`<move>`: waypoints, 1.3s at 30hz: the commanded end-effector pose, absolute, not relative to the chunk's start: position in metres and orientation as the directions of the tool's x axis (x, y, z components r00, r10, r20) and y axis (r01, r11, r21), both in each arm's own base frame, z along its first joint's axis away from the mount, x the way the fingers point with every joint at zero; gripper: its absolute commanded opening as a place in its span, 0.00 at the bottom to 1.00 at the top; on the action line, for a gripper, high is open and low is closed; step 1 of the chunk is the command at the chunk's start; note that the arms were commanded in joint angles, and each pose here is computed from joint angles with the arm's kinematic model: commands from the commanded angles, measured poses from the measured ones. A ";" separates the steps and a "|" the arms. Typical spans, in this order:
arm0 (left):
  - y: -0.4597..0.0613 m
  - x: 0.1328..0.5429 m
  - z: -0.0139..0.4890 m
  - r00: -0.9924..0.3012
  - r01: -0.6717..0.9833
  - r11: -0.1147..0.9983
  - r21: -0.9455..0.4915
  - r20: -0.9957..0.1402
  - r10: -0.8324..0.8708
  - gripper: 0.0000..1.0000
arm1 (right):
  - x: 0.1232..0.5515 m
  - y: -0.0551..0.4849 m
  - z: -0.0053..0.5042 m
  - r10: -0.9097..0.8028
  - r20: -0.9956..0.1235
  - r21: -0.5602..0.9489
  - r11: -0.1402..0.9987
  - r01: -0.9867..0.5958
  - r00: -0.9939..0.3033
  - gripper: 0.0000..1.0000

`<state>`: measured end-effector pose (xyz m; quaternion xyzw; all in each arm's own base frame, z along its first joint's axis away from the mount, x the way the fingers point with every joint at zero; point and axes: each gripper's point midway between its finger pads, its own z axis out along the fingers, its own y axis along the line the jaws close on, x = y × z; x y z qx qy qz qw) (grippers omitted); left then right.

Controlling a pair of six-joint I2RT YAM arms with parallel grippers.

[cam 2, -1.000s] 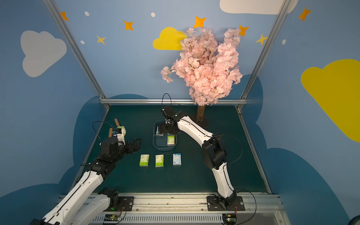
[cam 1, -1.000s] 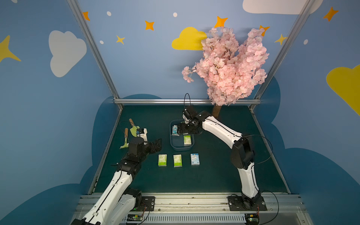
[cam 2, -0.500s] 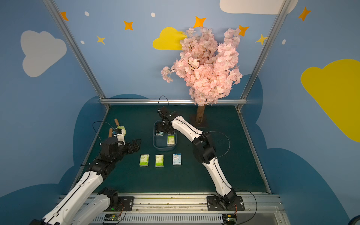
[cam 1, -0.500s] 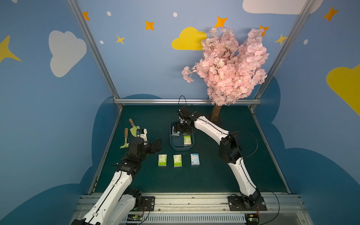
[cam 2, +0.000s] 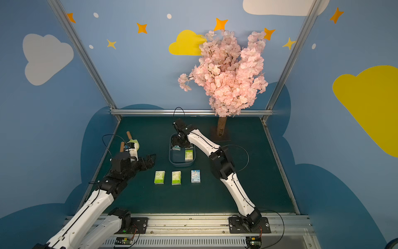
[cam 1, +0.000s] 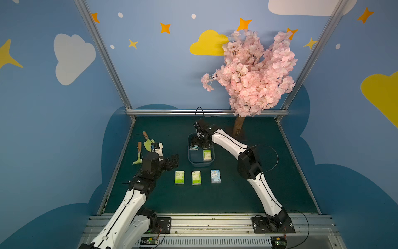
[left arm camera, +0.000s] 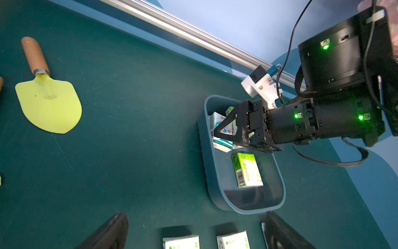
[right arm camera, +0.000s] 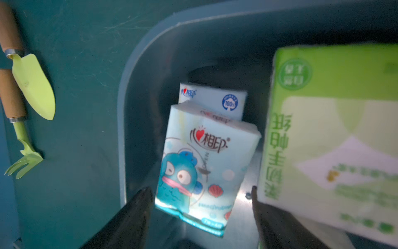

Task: Take the pocket tissues out of the storage box
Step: Pick up the pocket tissues from the storage box.

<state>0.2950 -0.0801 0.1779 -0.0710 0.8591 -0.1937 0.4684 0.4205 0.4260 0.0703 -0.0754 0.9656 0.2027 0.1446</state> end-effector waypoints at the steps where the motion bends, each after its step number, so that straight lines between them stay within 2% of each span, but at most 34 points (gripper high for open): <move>1: -0.077 0.297 0.188 -0.533 0.070 0.925 -0.373 -0.798 -0.281 1.00 | 0.431 0.430 0.066 -0.083 -0.346 0.355 0.910 -0.212 -0.935 0.77; 5: -0.075 0.297 0.187 -0.531 0.067 0.934 -0.351 -0.805 -0.264 1.00 | 0.435 0.428 0.058 -0.088 -0.352 0.334 0.918 -0.212 -0.932 0.77; 10: -0.075 0.299 0.189 -0.530 0.075 0.938 -0.340 -0.810 -0.251 1.00 | 0.440 0.424 0.056 -0.100 -0.372 0.305 0.926 -0.223 -0.923 0.71; 14: -0.075 0.301 0.189 -0.529 0.072 0.937 -0.341 -0.809 -0.254 1.00 | 0.439 0.423 0.062 -0.113 -0.384 0.296 0.925 -0.238 -0.916 0.65; 22: -0.077 0.306 0.187 -0.533 0.067 0.932 -0.357 -0.802 -0.269 1.00 | 0.435 0.413 0.089 -0.151 -0.427 0.256 0.925 -0.280 -0.892 0.58; 28: -0.078 0.310 0.188 -0.532 0.067 0.931 -0.359 -0.802 -0.271 1.00 | 0.423 0.406 0.108 -0.160 -0.433 0.257 0.921 -0.292 -0.887 0.57; 39: -0.078 0.312 0.190 -0.532 0.058 0.928 -0.368 -0.798 -0.283 1.00 | 0.378 0.389 0.135 -0.157 -0.366 0.328 0.901 -0.285 -0.917 0.56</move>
